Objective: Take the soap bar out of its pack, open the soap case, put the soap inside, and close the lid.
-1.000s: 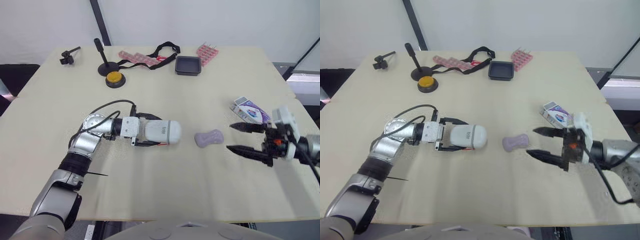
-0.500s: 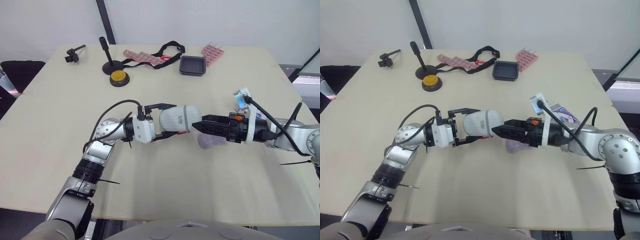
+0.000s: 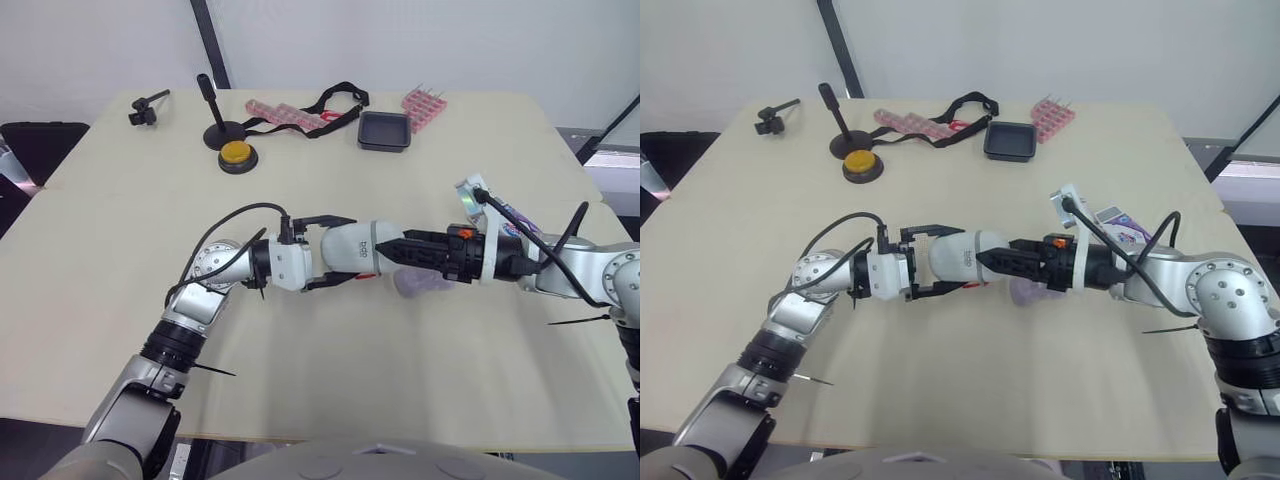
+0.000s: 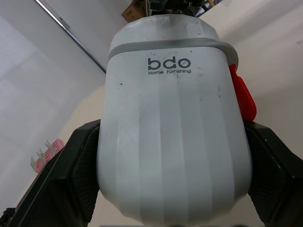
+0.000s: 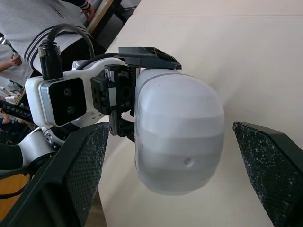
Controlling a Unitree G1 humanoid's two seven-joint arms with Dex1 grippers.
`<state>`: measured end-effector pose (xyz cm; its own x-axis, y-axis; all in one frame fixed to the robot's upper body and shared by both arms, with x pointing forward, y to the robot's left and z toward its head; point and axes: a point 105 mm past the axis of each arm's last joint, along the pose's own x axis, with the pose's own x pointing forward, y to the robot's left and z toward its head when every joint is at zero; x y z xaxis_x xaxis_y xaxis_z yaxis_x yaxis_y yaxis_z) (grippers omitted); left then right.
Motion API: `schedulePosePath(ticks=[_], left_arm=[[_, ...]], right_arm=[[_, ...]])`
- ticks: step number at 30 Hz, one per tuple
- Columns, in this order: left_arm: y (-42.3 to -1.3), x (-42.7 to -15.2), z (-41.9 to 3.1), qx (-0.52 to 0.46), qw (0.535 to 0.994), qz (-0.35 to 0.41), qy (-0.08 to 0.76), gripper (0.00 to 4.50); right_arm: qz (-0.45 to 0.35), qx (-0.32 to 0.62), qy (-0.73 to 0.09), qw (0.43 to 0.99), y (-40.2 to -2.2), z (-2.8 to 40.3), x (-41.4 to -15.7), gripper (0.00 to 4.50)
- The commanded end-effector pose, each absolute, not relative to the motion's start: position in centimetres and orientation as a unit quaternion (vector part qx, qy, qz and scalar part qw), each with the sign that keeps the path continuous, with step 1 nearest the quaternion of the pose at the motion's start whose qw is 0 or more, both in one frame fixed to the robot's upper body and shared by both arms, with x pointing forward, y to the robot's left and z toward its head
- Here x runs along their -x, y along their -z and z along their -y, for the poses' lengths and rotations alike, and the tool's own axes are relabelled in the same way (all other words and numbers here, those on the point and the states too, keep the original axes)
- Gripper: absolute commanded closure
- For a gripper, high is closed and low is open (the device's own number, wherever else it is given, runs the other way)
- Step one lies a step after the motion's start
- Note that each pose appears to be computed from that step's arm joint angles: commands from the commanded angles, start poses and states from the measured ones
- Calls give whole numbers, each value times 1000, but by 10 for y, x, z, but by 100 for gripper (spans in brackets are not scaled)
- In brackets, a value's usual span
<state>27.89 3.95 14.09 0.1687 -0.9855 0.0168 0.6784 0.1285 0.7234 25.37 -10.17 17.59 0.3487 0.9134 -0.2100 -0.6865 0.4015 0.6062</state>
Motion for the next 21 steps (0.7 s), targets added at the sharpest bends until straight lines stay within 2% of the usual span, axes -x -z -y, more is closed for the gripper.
schedulePosePath(ticks=[1, 5, 8, 13, 21], left_arm=[[-151, -276, -40, -295, 700, 279, 587, 102], [-150, -275, -39, -295, 699, 277, 590, 102], [-150, -275, -38, -294, 698, 276, 592, 102], [-150, -274, -37, -293, 697, 277, 593, 102], [-151, -272, -35, -289, 697, 277, 595, 102]], right_arm=[[-264, -199, -512, 793, -182, 106, -252, 0], [-270, -197, -514, 790, -181, 107, -250, 0], [-274, -195, -512, 790, -178, 107, -250, 79], [-279, -194, -509, 790, -175, 108, -251, 237], [-282, -200, -510, 788, -172, 107, -252, 253]])
